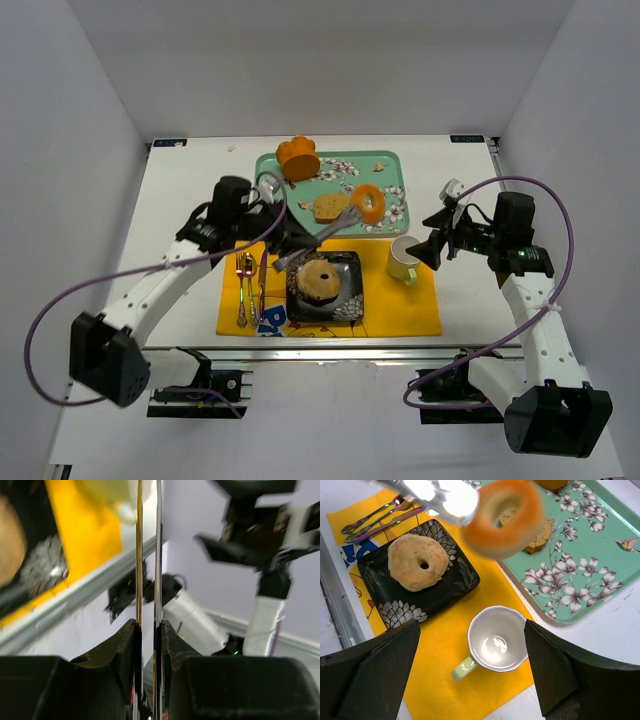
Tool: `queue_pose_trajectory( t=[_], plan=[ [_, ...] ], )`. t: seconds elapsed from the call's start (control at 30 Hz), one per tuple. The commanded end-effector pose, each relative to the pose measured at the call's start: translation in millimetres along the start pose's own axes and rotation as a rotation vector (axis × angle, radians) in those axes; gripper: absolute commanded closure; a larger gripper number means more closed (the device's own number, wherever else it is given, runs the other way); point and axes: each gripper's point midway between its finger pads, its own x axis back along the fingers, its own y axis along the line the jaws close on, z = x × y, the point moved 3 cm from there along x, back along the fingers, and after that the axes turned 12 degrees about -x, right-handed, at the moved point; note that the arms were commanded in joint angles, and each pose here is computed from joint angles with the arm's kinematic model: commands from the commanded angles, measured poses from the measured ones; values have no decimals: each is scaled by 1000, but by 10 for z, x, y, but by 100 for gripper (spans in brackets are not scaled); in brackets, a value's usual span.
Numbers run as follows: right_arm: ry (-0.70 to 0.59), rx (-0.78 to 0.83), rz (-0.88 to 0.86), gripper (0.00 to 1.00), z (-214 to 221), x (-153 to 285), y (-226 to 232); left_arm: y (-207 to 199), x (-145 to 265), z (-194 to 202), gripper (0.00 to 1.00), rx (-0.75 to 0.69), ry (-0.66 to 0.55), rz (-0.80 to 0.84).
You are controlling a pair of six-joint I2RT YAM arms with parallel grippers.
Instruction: Place the bread
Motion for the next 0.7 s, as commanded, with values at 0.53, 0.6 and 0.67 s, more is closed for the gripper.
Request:
queue_pose_trajectory(
  t=[0.53, 0.6, 0.67],
  plan=[
    [-7, 36, -31, 11, -85, 54, 89, 759, 263, 842, 56, 106, 183, -295],
    [-6, 35, -30, 11, -79, 55, 91, 736, 266, 815, 45, 100, 184, -298],
    [-8, 37, -31, 11, -81, 53, 89, 689, 282, 789, 40, 92, 179, -295]
  ],
)
